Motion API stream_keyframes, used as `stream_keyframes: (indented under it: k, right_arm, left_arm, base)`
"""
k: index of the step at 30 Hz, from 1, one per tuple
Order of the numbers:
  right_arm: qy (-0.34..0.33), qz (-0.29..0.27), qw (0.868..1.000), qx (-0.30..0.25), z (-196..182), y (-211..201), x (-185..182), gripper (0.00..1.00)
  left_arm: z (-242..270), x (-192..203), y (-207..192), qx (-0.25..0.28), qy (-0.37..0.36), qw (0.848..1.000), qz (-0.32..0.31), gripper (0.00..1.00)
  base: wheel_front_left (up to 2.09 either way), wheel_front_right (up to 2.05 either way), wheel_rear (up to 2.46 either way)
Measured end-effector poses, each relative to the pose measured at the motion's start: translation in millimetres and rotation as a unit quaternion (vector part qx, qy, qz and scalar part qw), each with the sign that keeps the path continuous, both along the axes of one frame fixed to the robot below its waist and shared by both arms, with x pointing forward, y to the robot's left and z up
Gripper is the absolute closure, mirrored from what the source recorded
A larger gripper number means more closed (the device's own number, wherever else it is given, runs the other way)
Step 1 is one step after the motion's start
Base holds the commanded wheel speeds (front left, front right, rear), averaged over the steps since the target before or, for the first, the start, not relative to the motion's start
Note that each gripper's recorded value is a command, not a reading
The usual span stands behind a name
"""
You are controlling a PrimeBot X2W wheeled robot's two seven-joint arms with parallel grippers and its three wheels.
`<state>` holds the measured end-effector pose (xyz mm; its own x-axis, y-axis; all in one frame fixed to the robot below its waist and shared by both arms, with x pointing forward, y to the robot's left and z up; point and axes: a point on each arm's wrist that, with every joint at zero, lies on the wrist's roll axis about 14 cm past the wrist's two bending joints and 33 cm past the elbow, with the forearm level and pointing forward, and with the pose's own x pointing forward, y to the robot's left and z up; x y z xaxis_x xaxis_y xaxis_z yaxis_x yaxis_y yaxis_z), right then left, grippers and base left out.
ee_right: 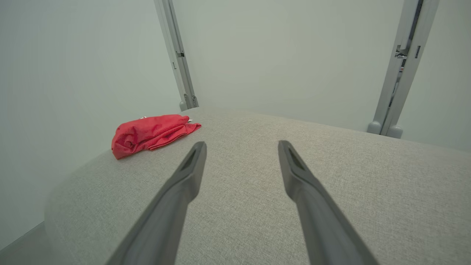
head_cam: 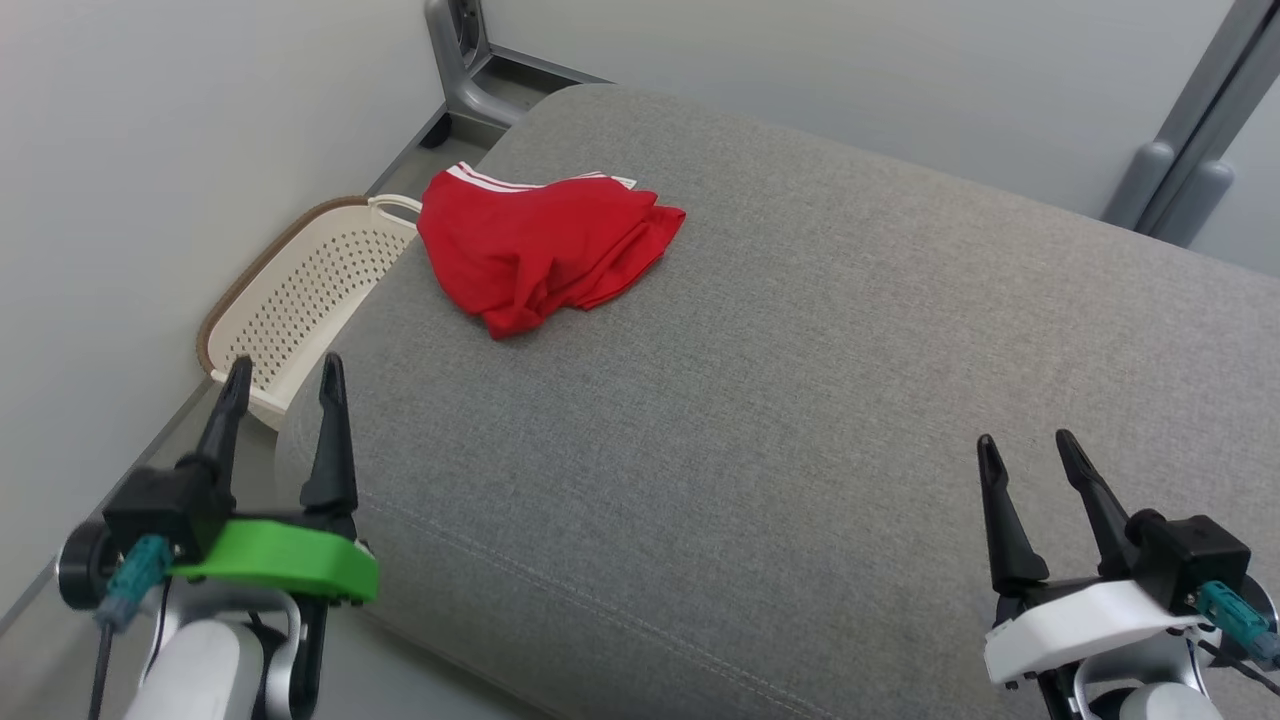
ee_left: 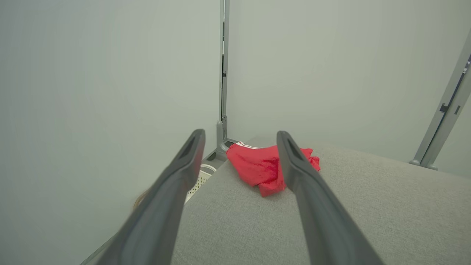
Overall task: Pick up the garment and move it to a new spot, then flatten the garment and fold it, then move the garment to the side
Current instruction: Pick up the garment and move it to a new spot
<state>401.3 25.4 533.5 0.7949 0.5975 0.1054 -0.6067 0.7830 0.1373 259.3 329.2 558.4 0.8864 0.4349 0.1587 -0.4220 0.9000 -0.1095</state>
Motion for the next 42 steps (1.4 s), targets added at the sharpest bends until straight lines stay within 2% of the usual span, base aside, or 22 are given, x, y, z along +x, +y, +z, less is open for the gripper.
stream_keyframes:
  k: [6, 11, 15, 20, 26, 27, 28, 38, 42]
  right_arm:
    - [-0.008, -0.022, 1.0, -0.005, 4.2, -17.7, -0.2, 0.0]
    - [-0.022, -0.04, 0.999, -0.005, 13.3, -28.7, 7.3, 0.0]
    - [-0.029, -0.054, 0.998, 0.001, 15.8, -36.1, 17.3, 0.0]
    - [-0.013, -0.083, 0.996, 0.006, -0.6, -54.4, 33.7, 0.0]
    - [0.019, -0.123, 0.992, 0.008, -32.8, -81.6, 51.8, 0.0]
    - [0.025, -0.13, 0.991, 0.006, -39.0, -86.5, 54.0, 0.0]
    - [0.038, -0.142, 0.989, 0.002, -51.9, -95.2, 57.4, 0.0]
    - [0.084, -0.188, 0.978, -0.027, -99.2, -131.6, 65.2, 0.0]
    - [0.095, -0.203, 0.974, -0.039, -107.5, -144.3, 63.1, 0.0]
  left_arm:
    - [52.3, 36.7, 14.2, 0.037, -0.017, 0.999, -0.034, 0.0]
    - [75.2, 74.8, 32.0, 0.033, 0.0, 0.998, -0.053, 0.0]
    - [73.9, 111.8, 47.4, 0.003, 0.041, 0.997, -0.069, 0.0]
    - [48.8, 166.1, 53.3, -0.047, 0.107, 0.988, -0.096, 0.0]
    - [-14.9, 219.2, 43.1, -0.112, 0.209, 0.963, -0.128, 0.0]
    - [-26.9, 225.8, 40.3, -0.125, 0.224, 0.957, -0.132, 0.0]
    - [-52.8, 235.2, 35.9, -0.141, 0.261, 0.945, -0.138, 0.0]
    - [-168.5, 249.6, 18.4, -0.183, 0.386, 0.894, -0.135, 0.0]
    - [-199.4, 248.0, 13.9, -0.193, 0.412, 0.882, -0.126, 0.0]
  base:
    - [0.0, 0.0, 0.0]
    - [0.0, 0.0, 0.0]
    - [0.0, 0.0, 0.0]
    - [0.0, 0.0, 0.0]
    - [0.0, 0.0, 0.0]
    - [0.0, 0.0, 0.0]
    - [0.0, 0.0, 0.0]
    - [0.0, 0.0, 0.0]
    - [0.0, 0.0, 0.0]
